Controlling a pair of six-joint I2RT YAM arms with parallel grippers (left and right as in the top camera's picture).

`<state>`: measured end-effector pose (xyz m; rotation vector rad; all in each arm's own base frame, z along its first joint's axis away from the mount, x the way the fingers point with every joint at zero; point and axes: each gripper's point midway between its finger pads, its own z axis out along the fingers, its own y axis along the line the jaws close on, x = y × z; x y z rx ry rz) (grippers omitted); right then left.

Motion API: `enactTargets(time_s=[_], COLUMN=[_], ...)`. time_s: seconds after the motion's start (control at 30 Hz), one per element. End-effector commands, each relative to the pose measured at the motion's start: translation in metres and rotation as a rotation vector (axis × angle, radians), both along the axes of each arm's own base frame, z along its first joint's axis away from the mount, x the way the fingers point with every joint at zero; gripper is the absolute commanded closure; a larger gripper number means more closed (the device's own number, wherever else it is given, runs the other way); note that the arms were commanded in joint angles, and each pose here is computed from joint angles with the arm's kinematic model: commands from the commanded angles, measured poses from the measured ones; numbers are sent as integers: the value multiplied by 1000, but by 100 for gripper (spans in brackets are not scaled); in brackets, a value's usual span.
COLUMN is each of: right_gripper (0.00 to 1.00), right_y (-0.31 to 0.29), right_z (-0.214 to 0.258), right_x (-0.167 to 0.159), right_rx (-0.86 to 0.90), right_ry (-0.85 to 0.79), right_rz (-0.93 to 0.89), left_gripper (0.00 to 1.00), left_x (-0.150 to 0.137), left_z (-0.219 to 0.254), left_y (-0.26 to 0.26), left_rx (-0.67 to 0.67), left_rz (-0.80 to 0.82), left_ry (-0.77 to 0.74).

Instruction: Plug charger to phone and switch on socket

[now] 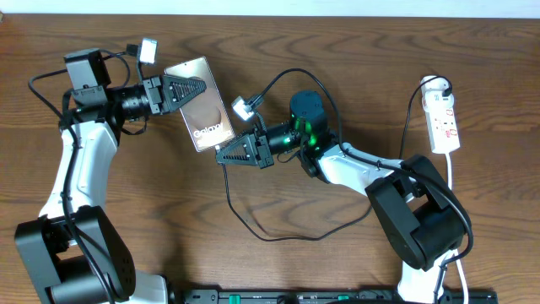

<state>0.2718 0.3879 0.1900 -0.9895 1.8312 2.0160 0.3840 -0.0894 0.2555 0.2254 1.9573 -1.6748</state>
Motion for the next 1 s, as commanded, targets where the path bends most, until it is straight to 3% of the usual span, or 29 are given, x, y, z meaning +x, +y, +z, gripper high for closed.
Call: enactTargets(time_s=[0.0,0.97], right_gripper=[99,99], right_y=[4,3], right_z=[21,2], right_x=[19,17], right_rx=[47,-35], right_ry=[-89,24], right_rz=[-84,-78], left_gripper=[93,93], left_x=[-14,-7], left_z=[14,12], left_y=[-17,2], left_rx=[-31,-19], left_rz=[-79,-18], left_ry=[-32,-31])
